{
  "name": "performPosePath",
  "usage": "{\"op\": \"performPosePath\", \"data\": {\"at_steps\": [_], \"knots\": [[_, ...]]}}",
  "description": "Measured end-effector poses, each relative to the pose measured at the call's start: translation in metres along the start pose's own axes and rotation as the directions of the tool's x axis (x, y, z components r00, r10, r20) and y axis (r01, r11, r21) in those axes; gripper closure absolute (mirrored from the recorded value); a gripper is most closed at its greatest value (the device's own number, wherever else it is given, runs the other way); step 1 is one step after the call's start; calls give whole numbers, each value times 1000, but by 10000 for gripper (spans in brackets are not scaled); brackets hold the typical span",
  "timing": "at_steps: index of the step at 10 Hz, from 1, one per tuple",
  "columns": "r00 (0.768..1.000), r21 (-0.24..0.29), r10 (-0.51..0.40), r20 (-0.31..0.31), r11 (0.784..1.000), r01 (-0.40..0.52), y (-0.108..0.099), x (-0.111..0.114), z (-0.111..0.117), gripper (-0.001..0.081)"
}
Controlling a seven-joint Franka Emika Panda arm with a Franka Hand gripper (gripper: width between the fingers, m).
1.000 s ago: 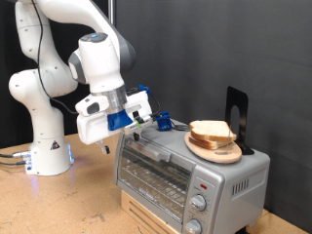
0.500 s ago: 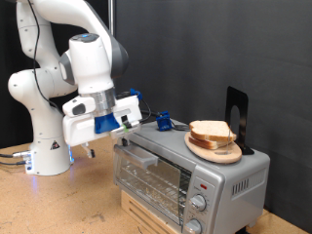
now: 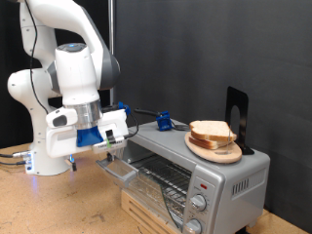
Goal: Make a piece of toast with the oven
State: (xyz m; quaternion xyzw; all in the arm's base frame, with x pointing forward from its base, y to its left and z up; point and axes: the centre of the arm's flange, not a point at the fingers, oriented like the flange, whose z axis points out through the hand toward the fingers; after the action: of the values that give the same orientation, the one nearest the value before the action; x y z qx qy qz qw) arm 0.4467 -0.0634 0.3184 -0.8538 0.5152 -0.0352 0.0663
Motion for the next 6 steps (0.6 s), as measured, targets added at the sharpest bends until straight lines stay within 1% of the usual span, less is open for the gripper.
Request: {"op": "performPosePath", "data": {"at_steps": [2,4,5,6], "knots": [[1000,-7,22,3,1000,-22,-8,6,15,-2],[999,-1,32,6,999,-32,-16,11,25,-2],[999,13,31,16,999,-31,-20,13,26,-2],[999,39,28,30,999,-29,-24,15,23,-2]]}}
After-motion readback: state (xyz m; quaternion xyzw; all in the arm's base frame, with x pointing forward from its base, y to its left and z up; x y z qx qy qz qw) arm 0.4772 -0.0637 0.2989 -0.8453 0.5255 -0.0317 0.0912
